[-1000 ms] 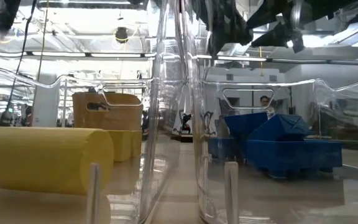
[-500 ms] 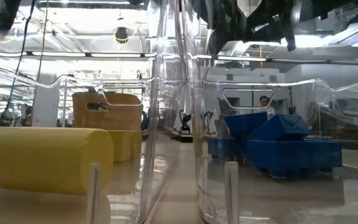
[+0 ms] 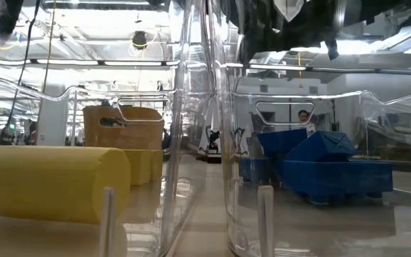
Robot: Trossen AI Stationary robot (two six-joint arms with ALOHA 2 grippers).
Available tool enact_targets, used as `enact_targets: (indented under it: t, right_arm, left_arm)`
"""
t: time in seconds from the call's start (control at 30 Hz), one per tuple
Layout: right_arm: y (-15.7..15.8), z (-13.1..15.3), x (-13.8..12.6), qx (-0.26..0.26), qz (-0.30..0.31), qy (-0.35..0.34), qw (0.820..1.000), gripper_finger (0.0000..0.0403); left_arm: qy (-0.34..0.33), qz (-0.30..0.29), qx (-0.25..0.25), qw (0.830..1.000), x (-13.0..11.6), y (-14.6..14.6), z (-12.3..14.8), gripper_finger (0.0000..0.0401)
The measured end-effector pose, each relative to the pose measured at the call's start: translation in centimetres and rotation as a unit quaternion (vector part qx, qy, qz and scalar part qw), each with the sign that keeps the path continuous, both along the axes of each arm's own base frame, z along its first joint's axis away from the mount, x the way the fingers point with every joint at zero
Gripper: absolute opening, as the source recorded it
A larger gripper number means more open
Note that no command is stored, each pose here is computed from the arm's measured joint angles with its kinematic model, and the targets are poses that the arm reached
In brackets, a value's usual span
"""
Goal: Sort blocks
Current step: Put the green game piece into the blue bin
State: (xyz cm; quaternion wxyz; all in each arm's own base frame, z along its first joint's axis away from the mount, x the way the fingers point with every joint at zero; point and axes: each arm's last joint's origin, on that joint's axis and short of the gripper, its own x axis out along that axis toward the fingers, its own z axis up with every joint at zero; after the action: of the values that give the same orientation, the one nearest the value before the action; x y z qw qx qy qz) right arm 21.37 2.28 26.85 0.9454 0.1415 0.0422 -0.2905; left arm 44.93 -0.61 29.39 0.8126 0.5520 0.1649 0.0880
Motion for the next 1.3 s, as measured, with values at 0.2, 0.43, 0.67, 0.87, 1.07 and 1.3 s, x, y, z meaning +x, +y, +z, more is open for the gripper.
enact_targets:
  t: [0.2, 0.43, 0.67, 0.87, 1.07, 1.3]
  right_arm:
    - [-1.5, -0.4, 0.0, -0.01, -0.029, 0.027, 0.999, 0.0084]
    - [-4.5, -1.5, -0.2, 0.006, -0.022, 0.098, 0.995, 0.0085]
    - [-10.2, -2.8, -1.2, 0.042, -0.048, 0.155, 0.986, 0.0086]
    - [-15.4, -5.6, -1.7, 0.11, -0.039, 0.202, 0.972, 0.0086]
    - [-17.2, -7.6, 0.4, 0.15, 0.011, 0.273, 0.95, 0.0087]
    - [-17.6, -8.3, 2.2, 0.15, 0.039, 0.326, 0.932, 0.0135]
  left_arm:
    - [0.022, 0.059, -0.02, 0.998, -0.3, -0.5, -0.6, 0.0284]
    - [0.069, 0.119, -0.074, 0.988, -1.7, 0.5, -3.1, 0.0268]
    - [0.045, 0.127, -0.117, 0.984, -4.7, 0.0, -3.7, 0.0253]
    - [-0.01, 0.104, -0.148, 0.984, -7.1, -1.1, -3.8, 0.0251]
    - [-0.015, 0.088, -0.161, 0.983, -9.2, -2.4, -4.8, 0.0251]
    - [-0.013, 0.083, -0.186, 0.979, -11.5, -4.0, -5.8, 0.0251]
